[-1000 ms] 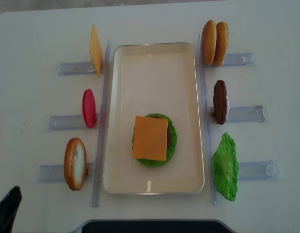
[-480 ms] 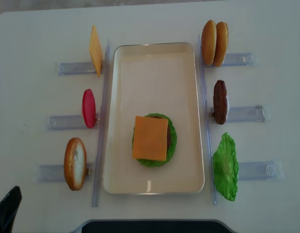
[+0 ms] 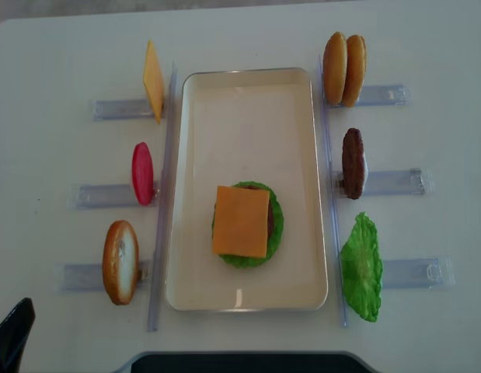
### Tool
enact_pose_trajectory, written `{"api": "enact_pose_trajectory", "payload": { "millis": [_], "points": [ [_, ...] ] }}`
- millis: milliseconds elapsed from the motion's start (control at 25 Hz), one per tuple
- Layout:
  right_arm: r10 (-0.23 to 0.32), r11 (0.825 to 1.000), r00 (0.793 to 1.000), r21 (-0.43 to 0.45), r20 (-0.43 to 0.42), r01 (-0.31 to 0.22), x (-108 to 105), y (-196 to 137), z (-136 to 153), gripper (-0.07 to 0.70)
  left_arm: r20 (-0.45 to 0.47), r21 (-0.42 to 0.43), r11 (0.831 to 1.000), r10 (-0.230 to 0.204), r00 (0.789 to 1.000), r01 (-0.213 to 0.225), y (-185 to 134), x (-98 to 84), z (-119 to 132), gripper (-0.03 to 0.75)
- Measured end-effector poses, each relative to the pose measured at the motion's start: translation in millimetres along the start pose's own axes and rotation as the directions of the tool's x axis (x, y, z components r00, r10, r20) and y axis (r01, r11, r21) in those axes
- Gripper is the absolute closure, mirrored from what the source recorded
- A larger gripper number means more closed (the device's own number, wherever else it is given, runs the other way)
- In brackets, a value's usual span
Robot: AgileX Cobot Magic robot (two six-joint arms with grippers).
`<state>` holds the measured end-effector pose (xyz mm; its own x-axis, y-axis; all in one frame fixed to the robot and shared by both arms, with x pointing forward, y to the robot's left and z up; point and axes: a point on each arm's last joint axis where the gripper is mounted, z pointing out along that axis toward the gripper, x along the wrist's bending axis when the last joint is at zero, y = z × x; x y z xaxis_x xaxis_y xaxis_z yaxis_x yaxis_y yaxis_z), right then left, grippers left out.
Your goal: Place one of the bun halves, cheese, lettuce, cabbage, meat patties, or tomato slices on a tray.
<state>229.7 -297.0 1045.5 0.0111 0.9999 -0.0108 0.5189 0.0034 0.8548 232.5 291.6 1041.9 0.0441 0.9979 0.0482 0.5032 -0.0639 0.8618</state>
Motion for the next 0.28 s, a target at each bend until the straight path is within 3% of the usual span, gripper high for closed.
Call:
{"api": "enact_pose_trajectory", "payload": {
  "millis": [280],
  "points": [
    [0.0, 1.0, 1.0, 0.0, 0.0, 0.0, 0.0, 0.0, 0.0, 0.1, 0.0, 0.0, 1.0, 0.0, 1.0, 0.0, 0.0, 0.0, 0.0, 0.087]
  ]
}}
